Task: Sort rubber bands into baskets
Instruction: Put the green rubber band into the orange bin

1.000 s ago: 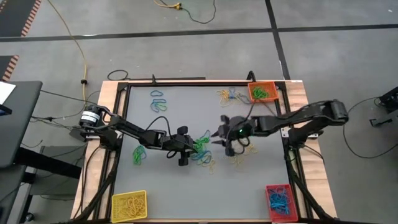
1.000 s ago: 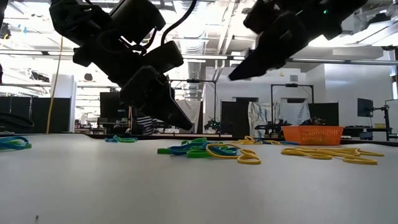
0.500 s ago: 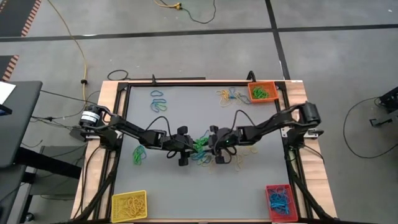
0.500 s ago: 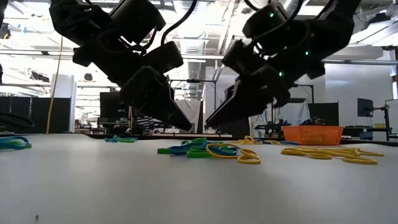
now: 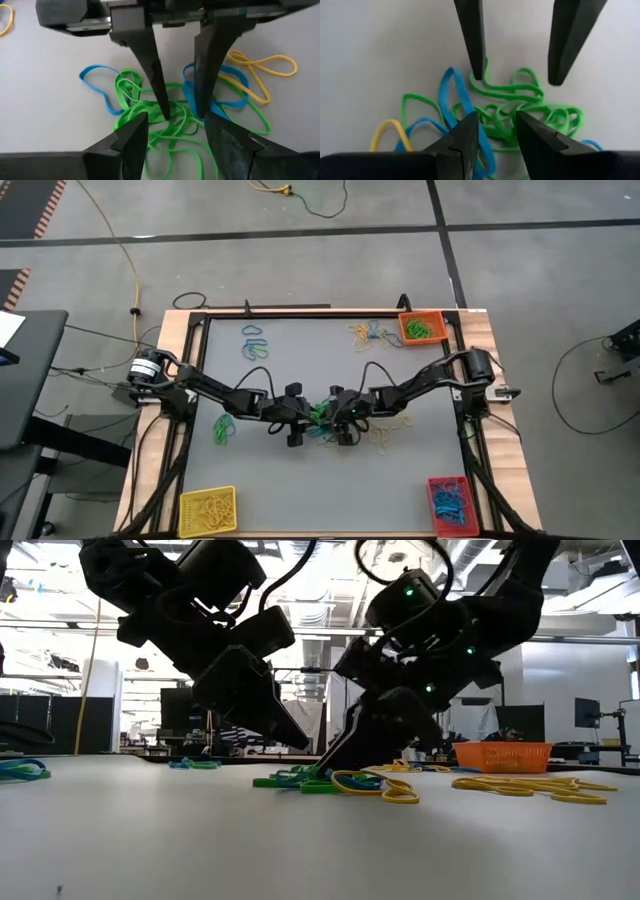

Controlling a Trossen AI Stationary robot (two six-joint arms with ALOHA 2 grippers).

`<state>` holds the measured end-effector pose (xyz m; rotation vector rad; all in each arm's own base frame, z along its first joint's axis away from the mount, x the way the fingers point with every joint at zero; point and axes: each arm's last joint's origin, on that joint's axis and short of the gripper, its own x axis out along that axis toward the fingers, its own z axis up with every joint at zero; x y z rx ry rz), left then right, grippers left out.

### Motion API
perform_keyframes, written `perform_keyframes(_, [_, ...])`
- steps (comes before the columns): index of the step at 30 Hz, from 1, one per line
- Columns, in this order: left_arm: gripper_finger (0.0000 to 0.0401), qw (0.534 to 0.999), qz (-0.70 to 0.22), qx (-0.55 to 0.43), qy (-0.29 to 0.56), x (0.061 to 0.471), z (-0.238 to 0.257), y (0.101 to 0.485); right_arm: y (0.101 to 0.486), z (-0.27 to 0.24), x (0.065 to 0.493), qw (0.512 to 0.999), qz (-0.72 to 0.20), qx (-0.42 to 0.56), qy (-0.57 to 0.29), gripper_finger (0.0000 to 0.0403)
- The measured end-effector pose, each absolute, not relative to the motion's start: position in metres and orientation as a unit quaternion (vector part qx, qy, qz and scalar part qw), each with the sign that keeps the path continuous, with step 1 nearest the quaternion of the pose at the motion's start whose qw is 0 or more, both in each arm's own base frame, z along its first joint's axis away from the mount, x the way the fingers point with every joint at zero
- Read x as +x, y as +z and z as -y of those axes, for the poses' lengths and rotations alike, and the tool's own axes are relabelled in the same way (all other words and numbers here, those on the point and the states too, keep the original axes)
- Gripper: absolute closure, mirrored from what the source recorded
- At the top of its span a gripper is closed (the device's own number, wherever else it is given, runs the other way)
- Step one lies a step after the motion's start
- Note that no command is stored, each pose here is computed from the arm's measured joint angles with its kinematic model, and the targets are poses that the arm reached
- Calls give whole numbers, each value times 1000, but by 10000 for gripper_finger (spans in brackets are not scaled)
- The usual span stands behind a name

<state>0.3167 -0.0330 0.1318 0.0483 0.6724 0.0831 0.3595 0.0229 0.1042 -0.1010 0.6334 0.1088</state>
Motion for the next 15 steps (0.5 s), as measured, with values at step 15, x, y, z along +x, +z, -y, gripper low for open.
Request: perform_keyframes(15, [216, 943, -331, 23, 41, 317, 33, 132, 108, -21, 360, 942, -327, -58, 45, 345])
